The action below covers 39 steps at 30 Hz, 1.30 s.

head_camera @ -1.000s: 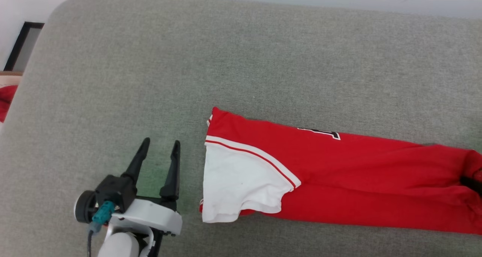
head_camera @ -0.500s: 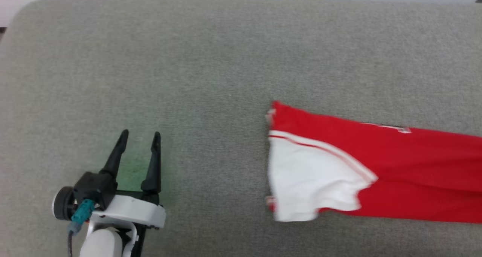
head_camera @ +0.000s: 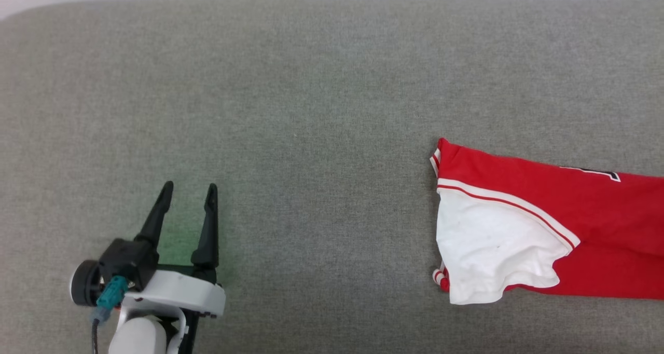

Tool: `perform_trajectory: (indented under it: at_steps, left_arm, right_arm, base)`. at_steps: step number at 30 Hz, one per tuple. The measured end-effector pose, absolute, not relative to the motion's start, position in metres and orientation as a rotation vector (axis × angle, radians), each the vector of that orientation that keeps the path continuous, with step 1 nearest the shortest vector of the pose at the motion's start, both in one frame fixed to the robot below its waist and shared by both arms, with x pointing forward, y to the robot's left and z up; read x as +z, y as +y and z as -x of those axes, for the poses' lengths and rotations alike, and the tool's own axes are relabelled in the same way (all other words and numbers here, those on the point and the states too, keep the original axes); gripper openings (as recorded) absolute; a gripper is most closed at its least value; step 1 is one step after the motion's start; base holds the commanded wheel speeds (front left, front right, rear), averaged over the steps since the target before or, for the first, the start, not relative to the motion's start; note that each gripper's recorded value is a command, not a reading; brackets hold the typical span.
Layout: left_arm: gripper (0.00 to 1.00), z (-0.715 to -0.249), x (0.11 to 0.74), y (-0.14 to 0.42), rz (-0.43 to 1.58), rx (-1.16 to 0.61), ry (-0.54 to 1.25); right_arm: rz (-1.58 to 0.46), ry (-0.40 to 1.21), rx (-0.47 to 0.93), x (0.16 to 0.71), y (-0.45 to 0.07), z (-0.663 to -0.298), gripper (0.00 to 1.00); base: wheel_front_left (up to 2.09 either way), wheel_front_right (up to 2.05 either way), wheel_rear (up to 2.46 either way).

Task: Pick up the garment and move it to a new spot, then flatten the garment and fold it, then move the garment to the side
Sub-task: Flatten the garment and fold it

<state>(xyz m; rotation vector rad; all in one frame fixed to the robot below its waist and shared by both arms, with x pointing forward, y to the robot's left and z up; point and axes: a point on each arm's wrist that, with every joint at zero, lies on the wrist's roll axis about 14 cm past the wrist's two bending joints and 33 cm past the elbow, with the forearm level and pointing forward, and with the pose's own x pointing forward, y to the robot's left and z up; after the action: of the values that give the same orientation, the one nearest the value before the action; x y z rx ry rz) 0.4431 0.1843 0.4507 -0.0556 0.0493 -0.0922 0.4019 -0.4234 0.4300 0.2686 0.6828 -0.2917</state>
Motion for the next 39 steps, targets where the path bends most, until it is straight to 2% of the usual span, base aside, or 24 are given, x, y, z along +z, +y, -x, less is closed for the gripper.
perform_trajectory:
  at_steps: [4, 14, 18, 28, 35, 39]
  left_arm:
    - [1.0, -0.438, 0.454, 0.183, 0.072, -0.087, 0.046]
    - [1.0, -0.423, 0.458, 0.187, 0.109, -0.051, 0.042]
    - [1.0, -0.417, 0.458, 0.192, 0.115, -0.035, 0.047]
    - [1.0, -0.404, 0.461, 0.211, 0.117, 0.027, 0.042]
    - [1.0, -0.403, 0.459, 0.21, 0.135, 0.034, 0.047]
    - [1.0, -0.405, 0.461, 0.21, 0.137, 0.033, 0.043]
  right_arm:
    - [-0.232, 0.693, -0.14, 0.435, -0.379, -0.408, 0.0]
    - [-0.24, 0.66, 0.442, 0.475, -0.19, -0.418, 0.0]
    - [-0.208, 0.629, 0.58, 0.489, -0.142, -0.424, 0.0]
    - [-0.193, 0.666, 0.771, 0.478, -0.065, -0.427, 0.0]
    - [-0.203, 0.809, 0.783, 0.429, -0.047, -0.42, 0.0]
    - [-0.184, 0.817, 0.774, 0.417, -0.044, -0.425, 0.0]
  base:
    - [0.0, 0.0, 0.0]
    - [0.0, 0.0, 0.0]
    - [0.0, 0.0, 0.0]
    - [0.0, 0.0, 0.0]
    - [0.0, 0.0, 0.0]
    - [0.0, 0.0, 0.0]
